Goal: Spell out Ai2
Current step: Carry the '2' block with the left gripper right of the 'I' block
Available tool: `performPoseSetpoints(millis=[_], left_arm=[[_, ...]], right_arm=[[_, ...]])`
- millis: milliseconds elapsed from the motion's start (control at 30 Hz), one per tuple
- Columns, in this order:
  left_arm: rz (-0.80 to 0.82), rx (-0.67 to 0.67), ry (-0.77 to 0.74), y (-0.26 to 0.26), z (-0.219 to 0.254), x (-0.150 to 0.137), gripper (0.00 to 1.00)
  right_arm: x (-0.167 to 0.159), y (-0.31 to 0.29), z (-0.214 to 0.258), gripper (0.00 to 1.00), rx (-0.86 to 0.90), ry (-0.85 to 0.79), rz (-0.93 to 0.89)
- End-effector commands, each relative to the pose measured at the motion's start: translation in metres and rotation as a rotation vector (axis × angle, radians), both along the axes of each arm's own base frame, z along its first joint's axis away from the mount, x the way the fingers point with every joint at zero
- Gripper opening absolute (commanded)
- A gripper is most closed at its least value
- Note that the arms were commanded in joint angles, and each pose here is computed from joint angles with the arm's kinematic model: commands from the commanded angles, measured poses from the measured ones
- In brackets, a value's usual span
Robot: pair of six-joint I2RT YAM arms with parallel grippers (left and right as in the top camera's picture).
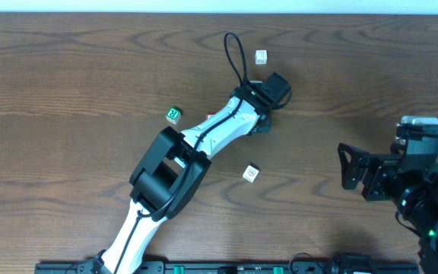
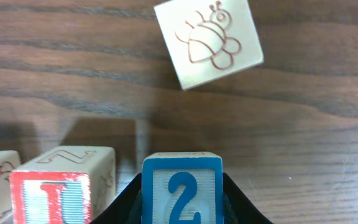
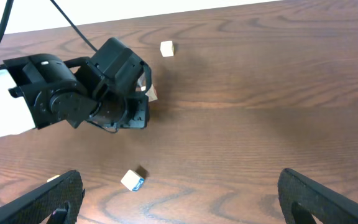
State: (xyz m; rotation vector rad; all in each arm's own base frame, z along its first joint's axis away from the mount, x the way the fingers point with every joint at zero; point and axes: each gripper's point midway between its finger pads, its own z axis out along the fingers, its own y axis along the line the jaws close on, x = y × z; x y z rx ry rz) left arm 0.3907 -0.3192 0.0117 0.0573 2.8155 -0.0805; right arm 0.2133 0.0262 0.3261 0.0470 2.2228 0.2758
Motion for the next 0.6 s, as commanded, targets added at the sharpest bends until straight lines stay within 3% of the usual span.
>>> performPoseSetpoints(millis=[0, 567], left_arm=[[0.043, 0.033, -0.012, 0.0124, -0.0069, 0.0080, 0.08], [0.040, 0.031, 0.010, 0.0130, -0.0084, 0.0042, 0.08]], right_arm=[[-0.0003, -0.0009, 0.0039, 0.99, -0.013, -0.014, 0.008], [0.0013, -0.0010, 0.0060, 0.99, -0.014, -0.025, 0.008]])
